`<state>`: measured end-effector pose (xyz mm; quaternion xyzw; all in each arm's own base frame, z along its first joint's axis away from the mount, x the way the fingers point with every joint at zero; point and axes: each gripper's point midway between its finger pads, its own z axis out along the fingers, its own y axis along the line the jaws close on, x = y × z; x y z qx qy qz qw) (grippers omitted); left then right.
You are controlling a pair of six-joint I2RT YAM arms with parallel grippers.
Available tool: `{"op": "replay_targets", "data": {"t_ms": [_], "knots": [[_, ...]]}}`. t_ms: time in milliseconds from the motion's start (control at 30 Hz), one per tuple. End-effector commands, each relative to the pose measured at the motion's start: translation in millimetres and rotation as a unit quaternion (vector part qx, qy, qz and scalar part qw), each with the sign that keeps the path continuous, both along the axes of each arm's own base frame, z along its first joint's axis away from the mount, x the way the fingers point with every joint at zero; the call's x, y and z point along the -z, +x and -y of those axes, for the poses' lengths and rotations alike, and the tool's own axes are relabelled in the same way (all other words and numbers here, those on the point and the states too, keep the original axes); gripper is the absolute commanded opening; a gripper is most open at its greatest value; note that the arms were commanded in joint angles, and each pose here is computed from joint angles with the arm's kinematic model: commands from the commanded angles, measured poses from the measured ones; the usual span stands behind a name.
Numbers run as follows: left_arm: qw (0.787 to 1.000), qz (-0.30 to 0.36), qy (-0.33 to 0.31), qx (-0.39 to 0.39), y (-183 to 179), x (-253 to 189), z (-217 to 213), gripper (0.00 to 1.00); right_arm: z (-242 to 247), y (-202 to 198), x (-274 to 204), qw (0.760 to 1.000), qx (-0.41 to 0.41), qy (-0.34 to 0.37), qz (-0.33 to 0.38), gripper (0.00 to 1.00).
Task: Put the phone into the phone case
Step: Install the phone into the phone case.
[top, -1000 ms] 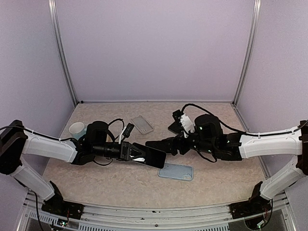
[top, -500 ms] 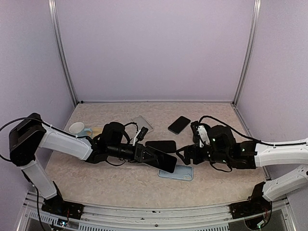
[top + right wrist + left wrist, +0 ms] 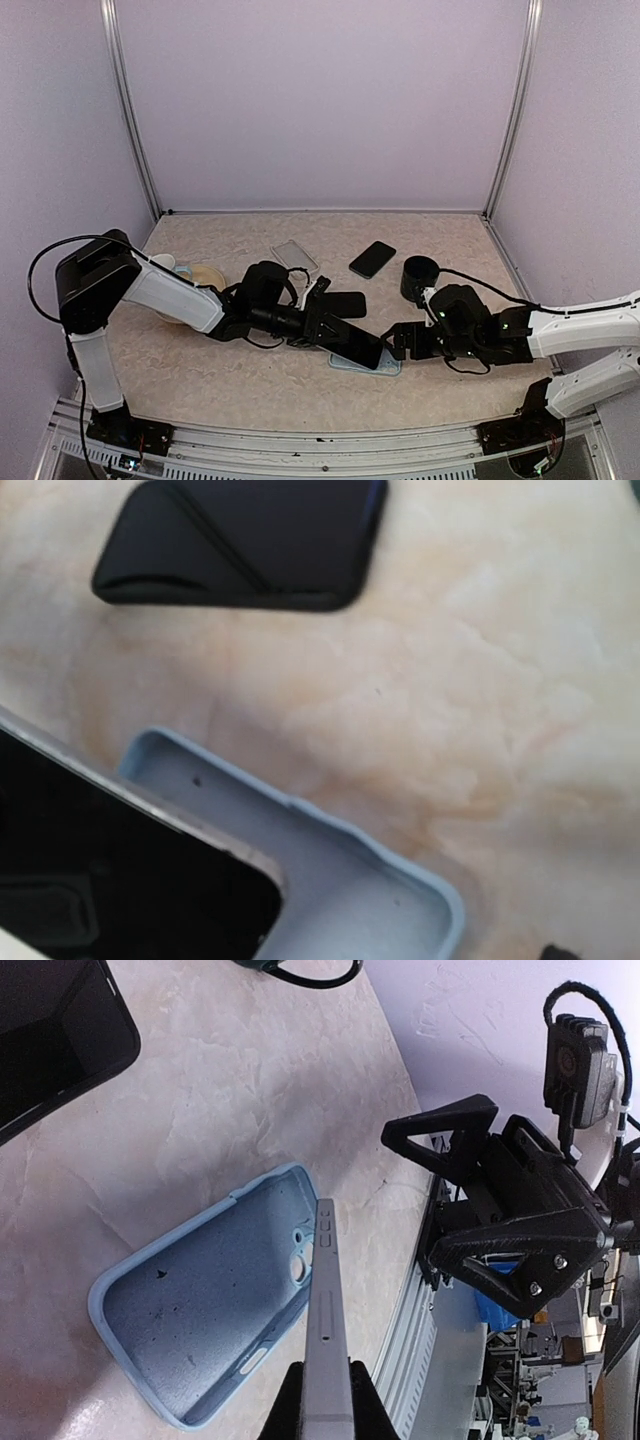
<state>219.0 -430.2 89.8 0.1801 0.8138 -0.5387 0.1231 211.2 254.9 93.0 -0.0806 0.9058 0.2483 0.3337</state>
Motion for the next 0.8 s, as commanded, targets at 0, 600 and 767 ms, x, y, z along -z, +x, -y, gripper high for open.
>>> {"op": "replay_targets", "data": {"t_ms": [0,600,767], "knots": [[0.999,0.015,-0.042,0.015,4,-22,19,0.0,10,-4,7,0.999,0.024,0.012,-0.019,0.94],[0.999,-0.023,-0.03,0.007,10,-6,35,0.0,6,-7,24,0.999,0.011,0.006,-0.034,0.94],[0.999,-0.039,-0.023,-0.003,12,-1,36,0.0,4,-7,27,0.999,0.008,0.004,-0.038,0.94]]}}
